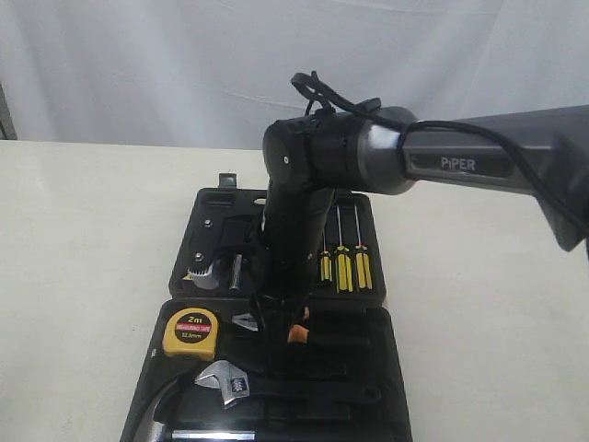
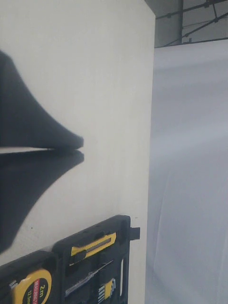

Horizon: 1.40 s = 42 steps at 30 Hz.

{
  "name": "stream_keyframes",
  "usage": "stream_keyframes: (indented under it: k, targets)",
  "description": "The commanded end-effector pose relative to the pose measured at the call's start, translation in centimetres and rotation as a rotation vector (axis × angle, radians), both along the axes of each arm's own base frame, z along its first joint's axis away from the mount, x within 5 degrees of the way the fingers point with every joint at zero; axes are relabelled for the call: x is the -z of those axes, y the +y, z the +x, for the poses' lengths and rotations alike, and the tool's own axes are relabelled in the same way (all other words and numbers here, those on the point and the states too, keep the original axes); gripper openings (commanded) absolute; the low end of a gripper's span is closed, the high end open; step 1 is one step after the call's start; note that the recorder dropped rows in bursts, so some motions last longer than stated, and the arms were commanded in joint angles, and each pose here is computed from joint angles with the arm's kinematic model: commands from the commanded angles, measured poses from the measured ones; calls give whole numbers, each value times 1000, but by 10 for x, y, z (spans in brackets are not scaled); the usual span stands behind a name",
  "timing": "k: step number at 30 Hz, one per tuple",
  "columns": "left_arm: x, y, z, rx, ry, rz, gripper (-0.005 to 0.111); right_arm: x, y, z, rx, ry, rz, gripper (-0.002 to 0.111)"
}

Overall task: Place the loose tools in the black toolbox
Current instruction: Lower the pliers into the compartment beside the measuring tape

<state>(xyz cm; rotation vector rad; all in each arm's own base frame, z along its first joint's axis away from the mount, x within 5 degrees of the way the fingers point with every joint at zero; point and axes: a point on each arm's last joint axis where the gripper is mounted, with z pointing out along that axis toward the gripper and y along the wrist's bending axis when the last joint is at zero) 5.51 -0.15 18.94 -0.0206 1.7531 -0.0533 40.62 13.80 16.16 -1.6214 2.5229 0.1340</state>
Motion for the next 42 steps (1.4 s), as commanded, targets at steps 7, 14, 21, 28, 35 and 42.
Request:
stream_keyframes:
  k: [7,14,21,28,35,42]
  targets:
    - [1,0,0,2,-1,-2,0,0,4,0,-6,9,18,0]
    - [1,0,0,2,-1,-2,0,3,6,-2,2,34,32,2]
    - [1,0,0,2,-1,-2,0,3,5,-2,4,39,24,51]
    - [1,0,0,2,-1,-2,0,3,2,0,26,17,-4,54]
    - [1,0,0,2,-1,-2,0,1,1,0,69,13,-11,54]
    - [1,0,0,2,-1,-2,0,-25,-1,-8,257,41,6,27]
